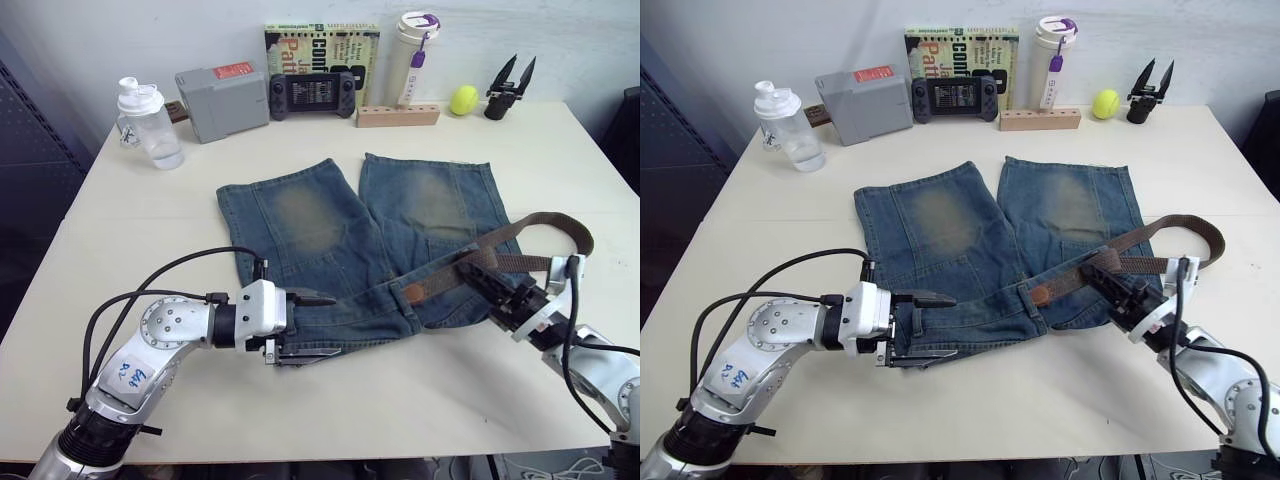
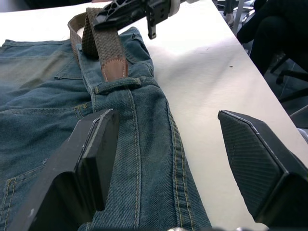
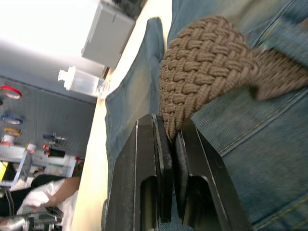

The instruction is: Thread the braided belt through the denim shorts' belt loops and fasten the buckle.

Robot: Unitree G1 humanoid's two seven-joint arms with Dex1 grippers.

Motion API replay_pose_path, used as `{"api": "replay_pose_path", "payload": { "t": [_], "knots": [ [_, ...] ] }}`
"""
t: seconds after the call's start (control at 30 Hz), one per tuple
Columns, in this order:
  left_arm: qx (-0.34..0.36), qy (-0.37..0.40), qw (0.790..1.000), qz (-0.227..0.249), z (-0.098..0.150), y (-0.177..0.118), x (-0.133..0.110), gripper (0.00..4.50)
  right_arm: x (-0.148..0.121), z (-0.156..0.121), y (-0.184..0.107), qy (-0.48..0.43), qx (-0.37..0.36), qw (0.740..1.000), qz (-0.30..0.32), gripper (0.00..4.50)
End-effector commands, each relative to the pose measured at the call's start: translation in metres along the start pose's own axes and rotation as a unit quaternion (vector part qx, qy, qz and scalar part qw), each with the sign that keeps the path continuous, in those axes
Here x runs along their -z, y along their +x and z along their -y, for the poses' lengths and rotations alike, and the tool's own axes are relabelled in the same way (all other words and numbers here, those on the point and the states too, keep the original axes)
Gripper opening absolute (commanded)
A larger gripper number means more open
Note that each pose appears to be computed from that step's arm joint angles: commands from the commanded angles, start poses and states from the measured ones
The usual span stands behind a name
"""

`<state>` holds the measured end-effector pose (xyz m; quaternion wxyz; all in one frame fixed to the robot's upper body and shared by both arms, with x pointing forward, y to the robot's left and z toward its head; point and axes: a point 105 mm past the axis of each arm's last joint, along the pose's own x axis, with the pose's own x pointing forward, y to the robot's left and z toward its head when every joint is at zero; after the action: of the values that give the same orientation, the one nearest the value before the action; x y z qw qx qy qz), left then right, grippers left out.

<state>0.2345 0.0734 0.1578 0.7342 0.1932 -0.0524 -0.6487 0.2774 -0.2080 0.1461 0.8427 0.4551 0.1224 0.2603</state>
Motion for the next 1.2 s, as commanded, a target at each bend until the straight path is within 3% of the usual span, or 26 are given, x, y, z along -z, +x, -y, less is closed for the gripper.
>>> {"api": "replay_pose_path", "payload": {
  "t": [0.03,0.2,0.4,0.53,0.7,1.17,1.2],
  "knots": [
    [-0.005,0.03,1.0,0.009,-0.003,-0.001,-0.012,3.61,0.009,-0.012,0.003,-0.016,-0.029,0.999,-0.02,0.0],
    [-0.005,0.039,0.999,0.006,-0.005,0.0,-0.013,3.61,0.024,-0.012,0.009,-0.016,-0.033,0.998,-0.049,0.0],
    [-0.01,0.127,0.992,-0.014,-0.016,0.012,-0.012,3.61,0.055,0.005,0.02,-0.001,0.012,0.995,-0.098,0.0],
    [0.018,0.291,0.955,-0.059,-0.022,0.031,0.002,3.61,0.063,0.016,0.023,0.02,0.036,0.994,-0.104,0.0],
    [0.046,0.378,0.922,-0.07,-0.022,0.042,0.018,3.61,0.065,0.019,0.024,0.028,0.041,0.993,-0.103,0.0],
    [0.028,0.417,0.908,-0.029,-0.028,0.06,0.011,3.61,0.067,0.018,0.023,0.028,0.041,0.994,-0.098,0.0],
    [0.03,0.417,0.908,-0.027,-0.027,0.06,0.011,3.37,0.067,0.018,0.023,0.027,0.041,0.994,-0.098,0.0]
  ]
}}
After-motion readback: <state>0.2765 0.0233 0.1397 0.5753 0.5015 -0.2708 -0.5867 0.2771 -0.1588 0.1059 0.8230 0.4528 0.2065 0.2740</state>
